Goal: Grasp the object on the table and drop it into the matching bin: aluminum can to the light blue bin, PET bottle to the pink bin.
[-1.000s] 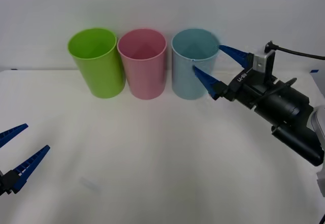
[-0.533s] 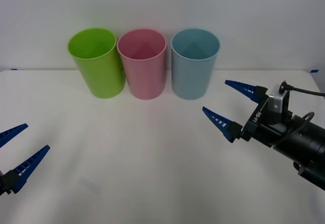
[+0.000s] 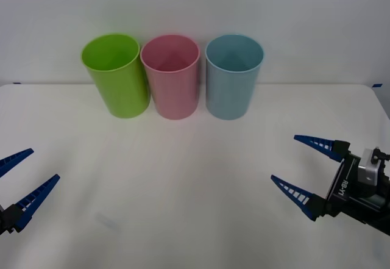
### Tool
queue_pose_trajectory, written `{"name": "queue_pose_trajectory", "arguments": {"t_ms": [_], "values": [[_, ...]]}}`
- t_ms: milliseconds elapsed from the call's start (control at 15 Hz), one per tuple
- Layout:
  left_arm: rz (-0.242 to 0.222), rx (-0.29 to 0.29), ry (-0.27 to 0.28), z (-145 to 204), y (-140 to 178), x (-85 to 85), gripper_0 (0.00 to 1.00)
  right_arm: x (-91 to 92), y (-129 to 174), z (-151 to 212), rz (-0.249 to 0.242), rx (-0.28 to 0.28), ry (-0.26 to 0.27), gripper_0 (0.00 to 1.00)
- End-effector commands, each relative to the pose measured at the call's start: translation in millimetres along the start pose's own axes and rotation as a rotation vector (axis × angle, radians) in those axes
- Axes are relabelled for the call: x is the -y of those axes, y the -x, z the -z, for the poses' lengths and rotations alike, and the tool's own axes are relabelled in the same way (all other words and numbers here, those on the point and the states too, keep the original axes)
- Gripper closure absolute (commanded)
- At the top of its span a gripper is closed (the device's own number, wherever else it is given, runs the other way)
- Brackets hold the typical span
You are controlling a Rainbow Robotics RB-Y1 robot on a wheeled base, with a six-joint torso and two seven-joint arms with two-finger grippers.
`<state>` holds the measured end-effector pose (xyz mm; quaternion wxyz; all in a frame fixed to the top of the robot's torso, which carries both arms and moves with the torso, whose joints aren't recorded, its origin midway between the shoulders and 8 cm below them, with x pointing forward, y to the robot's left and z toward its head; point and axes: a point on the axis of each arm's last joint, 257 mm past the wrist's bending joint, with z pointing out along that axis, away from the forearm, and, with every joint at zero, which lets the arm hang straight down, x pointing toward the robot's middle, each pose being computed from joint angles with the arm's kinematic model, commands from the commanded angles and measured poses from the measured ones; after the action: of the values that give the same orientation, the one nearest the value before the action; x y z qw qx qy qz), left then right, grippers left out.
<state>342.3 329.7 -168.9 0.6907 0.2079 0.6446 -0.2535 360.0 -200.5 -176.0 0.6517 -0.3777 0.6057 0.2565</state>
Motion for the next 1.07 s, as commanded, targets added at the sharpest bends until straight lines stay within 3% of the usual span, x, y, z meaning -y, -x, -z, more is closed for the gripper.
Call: {"name": "queue_pose_trajectory", "arguments": {"t_ms": [67, 600, 1067], "values": [[0.0, 0.0, 0.0, 0, 0, 0.0, 0.0, -7.3, -13, 30, -0.014, -0.03, -0.02, 0.0], [0.0, 0.0, 0.0, 0, 0, 0.0, 0.0, -4.1, -28, 77, -0.007, -0.072, -0.119, 0.0], [0.0, 0.0, 0.0, 0, 0, 0.0, 0.0, 9.9, -40, 87, -0.002, -0.079, -0.161, 0.0]]}}
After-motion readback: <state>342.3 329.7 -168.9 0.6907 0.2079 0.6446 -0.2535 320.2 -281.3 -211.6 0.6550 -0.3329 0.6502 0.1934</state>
